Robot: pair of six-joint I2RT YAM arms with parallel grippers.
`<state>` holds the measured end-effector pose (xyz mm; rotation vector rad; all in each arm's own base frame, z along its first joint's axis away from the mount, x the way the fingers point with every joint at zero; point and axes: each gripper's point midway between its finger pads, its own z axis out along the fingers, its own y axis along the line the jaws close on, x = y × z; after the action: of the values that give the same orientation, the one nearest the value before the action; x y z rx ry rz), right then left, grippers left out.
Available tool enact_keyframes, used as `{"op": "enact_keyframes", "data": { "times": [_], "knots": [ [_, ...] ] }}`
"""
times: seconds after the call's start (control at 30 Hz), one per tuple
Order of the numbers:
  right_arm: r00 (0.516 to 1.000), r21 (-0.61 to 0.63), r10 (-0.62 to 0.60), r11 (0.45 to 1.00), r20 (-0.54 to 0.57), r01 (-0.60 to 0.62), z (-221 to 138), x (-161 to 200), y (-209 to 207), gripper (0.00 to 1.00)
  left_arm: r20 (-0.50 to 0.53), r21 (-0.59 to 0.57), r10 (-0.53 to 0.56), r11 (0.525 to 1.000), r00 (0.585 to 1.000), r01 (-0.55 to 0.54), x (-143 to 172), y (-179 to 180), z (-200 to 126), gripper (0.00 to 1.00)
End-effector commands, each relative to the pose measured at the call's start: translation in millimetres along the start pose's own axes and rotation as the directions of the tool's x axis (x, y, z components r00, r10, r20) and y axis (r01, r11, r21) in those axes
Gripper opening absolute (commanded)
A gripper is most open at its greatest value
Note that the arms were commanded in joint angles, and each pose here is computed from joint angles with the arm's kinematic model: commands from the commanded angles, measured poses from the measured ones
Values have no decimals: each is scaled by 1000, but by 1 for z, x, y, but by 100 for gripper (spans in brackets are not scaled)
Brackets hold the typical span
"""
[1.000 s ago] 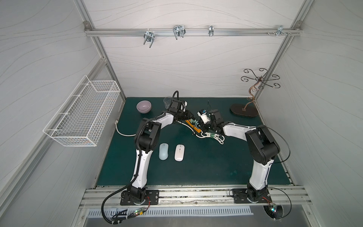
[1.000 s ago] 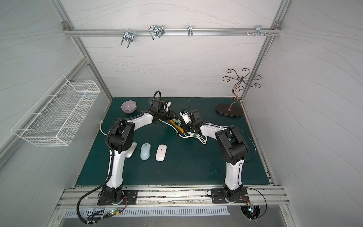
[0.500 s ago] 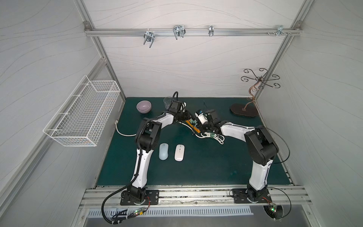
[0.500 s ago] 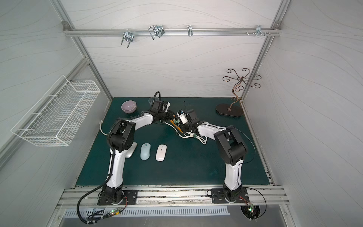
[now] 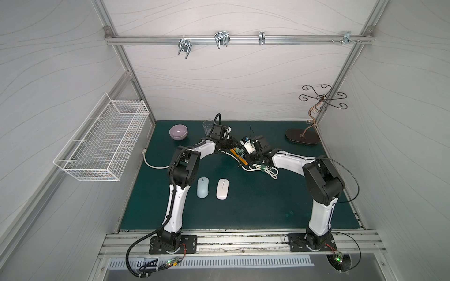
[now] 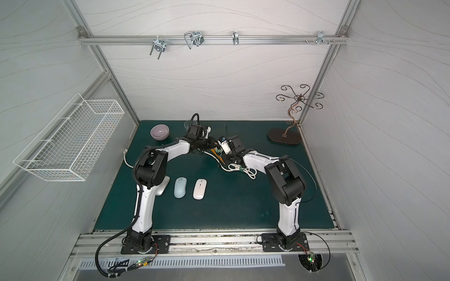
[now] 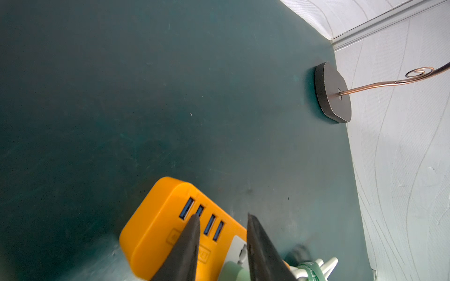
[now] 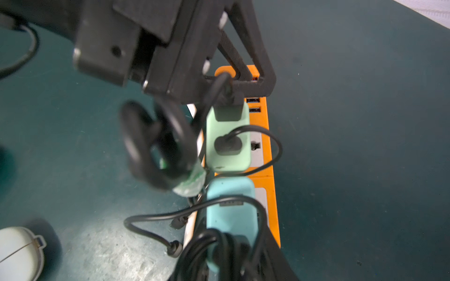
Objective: Unplug the wireless mouse
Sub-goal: Remove the plug from the socket.
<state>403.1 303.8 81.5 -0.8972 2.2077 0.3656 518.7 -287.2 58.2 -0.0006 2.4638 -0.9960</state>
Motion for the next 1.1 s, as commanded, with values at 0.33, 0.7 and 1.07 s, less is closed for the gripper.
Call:
{"op": "enact_keyframes", "data": {
  "times": [0.33,0.7,1.07],
  "knots": [
    [987,0,151,988,-58,-151,-3,45,16,0,-205,-144,-154,982,967,126,75,48,23,37],
    [998,-14,68,998,8,-68,-12,-4,21,0,-218,-149,-165,980,962,134,79,51,24,37],
    [999,2,48,999,-8,-48,-10,1,19,0,-222,-153,-175,978,959,143,81,55,25,37]
  ]
}}
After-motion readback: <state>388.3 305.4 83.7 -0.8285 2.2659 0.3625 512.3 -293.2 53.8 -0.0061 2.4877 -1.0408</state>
